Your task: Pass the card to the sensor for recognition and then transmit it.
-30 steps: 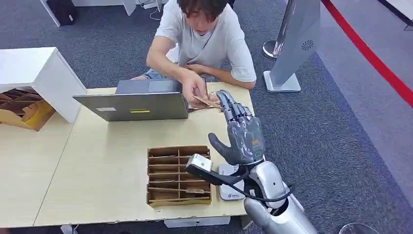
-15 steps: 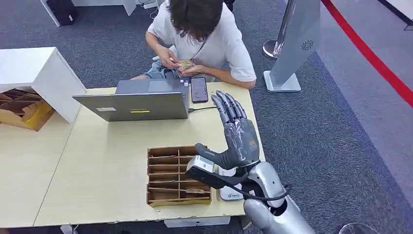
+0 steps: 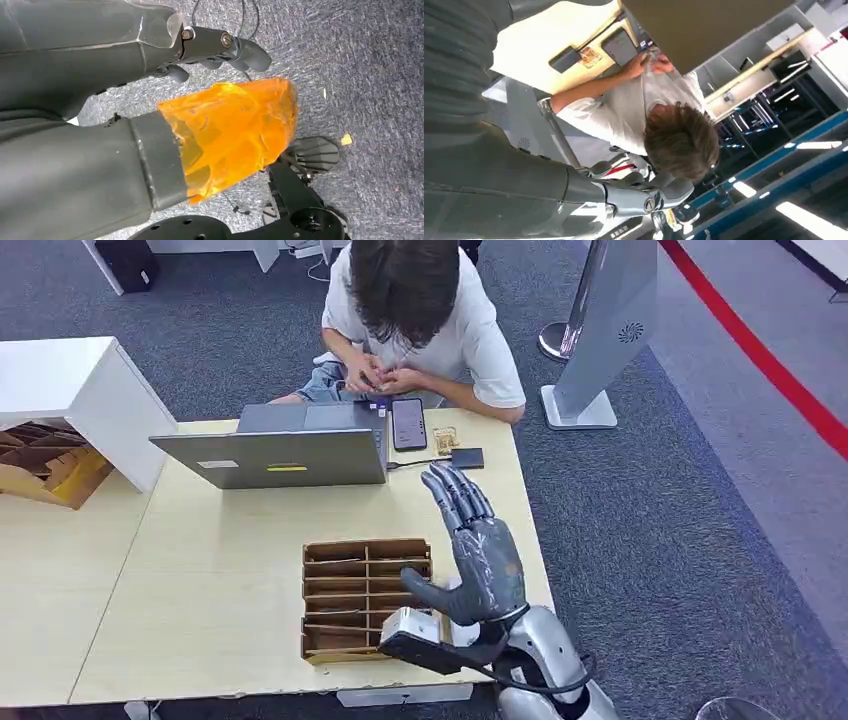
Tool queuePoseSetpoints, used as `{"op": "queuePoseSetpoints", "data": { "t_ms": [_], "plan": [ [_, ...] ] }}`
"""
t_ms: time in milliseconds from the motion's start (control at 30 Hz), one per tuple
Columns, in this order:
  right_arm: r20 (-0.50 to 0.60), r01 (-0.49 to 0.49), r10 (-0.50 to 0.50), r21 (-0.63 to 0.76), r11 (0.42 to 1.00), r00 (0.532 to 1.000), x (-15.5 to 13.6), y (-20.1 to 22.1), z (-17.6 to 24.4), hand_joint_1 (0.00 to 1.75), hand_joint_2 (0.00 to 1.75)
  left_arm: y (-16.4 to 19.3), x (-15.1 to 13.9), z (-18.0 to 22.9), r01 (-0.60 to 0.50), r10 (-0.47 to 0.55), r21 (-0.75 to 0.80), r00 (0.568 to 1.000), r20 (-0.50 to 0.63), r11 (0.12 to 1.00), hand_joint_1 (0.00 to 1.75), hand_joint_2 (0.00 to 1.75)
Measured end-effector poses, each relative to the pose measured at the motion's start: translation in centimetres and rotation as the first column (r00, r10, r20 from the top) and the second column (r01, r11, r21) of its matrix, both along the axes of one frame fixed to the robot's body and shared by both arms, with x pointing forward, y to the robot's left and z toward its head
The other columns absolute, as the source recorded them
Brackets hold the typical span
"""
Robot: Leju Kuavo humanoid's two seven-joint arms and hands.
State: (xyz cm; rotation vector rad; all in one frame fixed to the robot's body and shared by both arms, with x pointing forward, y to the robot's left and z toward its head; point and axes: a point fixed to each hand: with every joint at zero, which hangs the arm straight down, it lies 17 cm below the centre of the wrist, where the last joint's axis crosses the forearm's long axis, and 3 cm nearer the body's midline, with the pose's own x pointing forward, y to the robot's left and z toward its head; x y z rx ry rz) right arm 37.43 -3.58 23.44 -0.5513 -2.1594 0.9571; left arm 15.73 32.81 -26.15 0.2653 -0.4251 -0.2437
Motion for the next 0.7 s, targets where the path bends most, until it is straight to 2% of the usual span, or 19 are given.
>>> {"op": "queuePoseSetpoints", "data": {
  "t_ms": [333, 700],
  "plan": [
    [-0.055, -0.016, 0.007, -0.148, 0.989, 0.998, -0.2, 1.4, -4.0, 0.0, 1.75, -0.1, -0.1, -0.1, 0.005, -0.005, -0.003, 1.0, -0.009, 1.0, 0.0, 0.0],
    [-0.074, -0.02, 0.004, -0.214, 0.977, 0.997, 0.0, 1.6, -5.9, 0.0, 1.75, -0.1, -0.1, -0.1, 0.01, -0.01, -0.001, 1.0, -0.009, 1.0, 0.0, 0.0]
  ]
}}
